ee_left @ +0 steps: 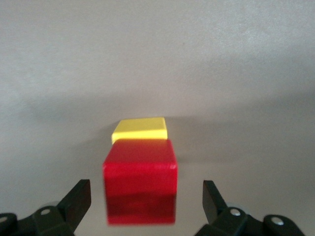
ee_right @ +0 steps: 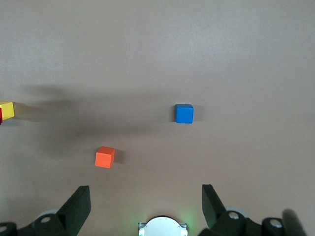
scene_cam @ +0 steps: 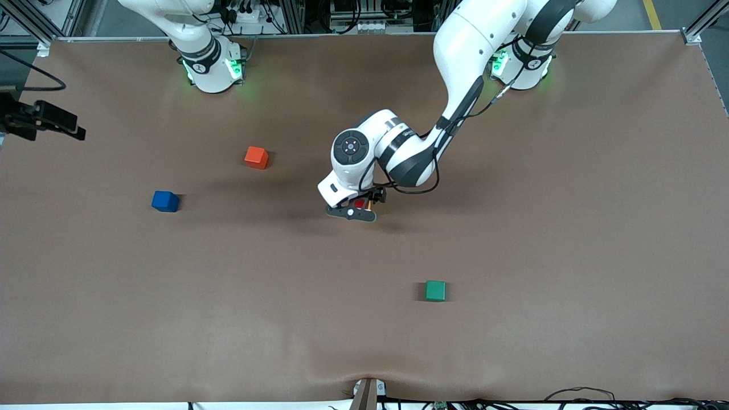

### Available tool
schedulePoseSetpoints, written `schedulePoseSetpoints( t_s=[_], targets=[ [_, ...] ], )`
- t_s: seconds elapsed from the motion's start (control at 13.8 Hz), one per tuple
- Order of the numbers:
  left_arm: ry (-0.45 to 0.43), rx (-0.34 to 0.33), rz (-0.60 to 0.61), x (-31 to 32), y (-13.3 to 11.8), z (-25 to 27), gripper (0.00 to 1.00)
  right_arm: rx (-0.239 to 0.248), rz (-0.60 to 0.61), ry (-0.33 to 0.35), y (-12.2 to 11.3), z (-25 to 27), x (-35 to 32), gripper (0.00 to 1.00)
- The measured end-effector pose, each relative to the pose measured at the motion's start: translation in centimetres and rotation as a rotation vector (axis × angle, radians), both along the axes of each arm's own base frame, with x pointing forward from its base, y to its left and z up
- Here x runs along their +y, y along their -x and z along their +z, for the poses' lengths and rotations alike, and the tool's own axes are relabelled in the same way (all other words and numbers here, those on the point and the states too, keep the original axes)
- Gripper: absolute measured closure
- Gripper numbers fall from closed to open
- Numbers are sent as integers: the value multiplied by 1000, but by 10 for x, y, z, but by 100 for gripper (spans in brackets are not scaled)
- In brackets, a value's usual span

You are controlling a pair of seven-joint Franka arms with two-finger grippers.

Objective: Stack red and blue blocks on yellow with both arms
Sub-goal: 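Open the left gripper and withdraw while the right gripper reaches the blue cube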

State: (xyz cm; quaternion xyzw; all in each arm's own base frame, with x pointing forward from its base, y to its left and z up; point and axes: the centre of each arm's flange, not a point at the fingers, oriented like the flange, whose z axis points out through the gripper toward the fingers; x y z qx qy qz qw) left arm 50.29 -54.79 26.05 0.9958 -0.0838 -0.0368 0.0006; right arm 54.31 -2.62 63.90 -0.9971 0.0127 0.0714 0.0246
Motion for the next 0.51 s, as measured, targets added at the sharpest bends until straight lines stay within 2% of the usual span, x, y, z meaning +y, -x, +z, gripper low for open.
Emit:
schedulePoseSetpoints(
  t_s=[0.29, 0.51],
  targets=[
    [-30, 15, 0, 7, 4, 49, 0, 15, -3, 5, -4, -8, -3, 0],
    [-32, 5, 12, 15, 6, 99, 0, 92, -18, 1, -24, -51, -13, 0]
  ],
)
